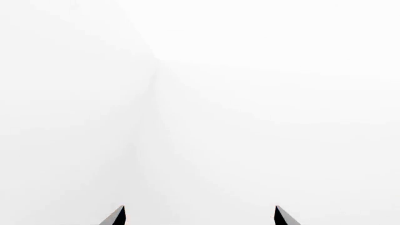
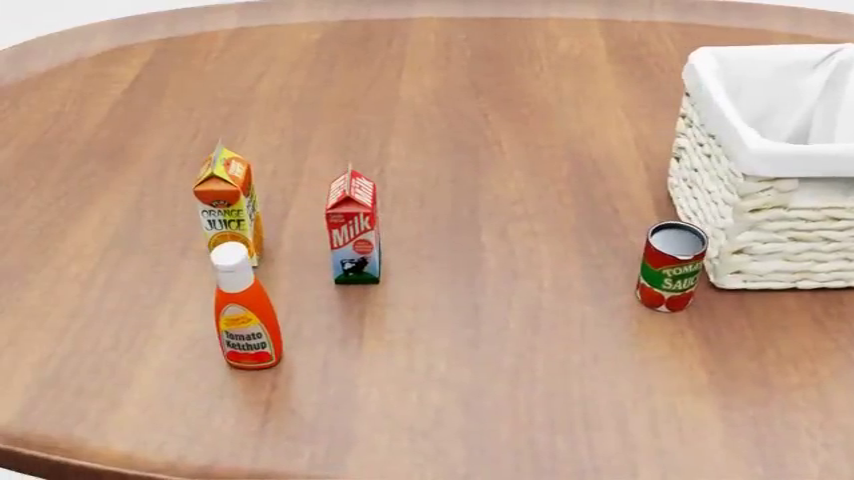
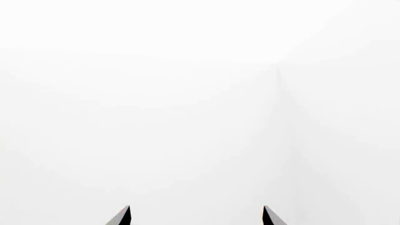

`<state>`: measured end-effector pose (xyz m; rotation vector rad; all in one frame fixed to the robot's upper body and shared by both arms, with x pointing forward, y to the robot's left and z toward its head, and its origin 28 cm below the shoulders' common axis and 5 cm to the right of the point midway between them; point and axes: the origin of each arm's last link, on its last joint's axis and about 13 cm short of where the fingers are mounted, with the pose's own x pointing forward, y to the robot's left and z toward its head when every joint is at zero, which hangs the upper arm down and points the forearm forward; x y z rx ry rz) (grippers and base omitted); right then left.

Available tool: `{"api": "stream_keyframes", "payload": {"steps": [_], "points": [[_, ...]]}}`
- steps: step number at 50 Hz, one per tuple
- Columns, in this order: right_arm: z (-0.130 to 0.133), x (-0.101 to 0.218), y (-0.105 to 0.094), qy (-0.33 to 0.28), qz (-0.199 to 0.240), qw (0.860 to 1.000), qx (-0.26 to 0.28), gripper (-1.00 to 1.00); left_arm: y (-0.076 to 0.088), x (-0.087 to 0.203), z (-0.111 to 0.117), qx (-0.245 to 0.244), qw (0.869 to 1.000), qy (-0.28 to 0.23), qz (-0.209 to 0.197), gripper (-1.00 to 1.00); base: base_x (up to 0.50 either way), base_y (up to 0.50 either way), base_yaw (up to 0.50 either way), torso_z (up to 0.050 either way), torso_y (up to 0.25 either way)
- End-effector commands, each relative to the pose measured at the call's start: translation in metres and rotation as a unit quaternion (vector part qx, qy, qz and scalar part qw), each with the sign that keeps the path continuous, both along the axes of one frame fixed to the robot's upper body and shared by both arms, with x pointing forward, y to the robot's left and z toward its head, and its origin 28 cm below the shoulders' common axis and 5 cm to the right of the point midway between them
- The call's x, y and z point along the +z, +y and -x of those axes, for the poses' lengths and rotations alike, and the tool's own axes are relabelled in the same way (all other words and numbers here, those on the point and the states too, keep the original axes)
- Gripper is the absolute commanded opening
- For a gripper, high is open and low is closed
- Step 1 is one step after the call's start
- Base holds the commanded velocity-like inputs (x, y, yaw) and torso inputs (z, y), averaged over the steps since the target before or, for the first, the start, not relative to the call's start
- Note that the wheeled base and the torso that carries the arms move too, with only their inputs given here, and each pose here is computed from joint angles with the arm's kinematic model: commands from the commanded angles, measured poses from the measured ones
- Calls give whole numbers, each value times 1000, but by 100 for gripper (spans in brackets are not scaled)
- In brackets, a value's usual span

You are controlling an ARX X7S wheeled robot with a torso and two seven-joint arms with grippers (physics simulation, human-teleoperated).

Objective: Pick the milk and place it in the basket.

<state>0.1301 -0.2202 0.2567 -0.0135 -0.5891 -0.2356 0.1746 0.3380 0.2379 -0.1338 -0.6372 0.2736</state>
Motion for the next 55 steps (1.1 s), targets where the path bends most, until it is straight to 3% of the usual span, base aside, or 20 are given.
{"api": "stream_keyframes", "payload": {"steps": [1, 8, 55], "points": [[-1, -2, -1, 0, 11, 1000, -8, 100, 5, -3, 0, 19, 1000, -6, 5, 100, 0, 0, 0, 0, 0], [1, -2, -2, -7, -1, 1000, 6, 100, 5, -3, 0, 19, 1000, -6, 4, 100, 88, 0, 0, 0, 0], [-2, -7, 2, 14, 13, 1000, 12, 100, 6, -5, -1, 17, 1000, -2, 2, 100, 500, 0, 0, 0, 1]]}}
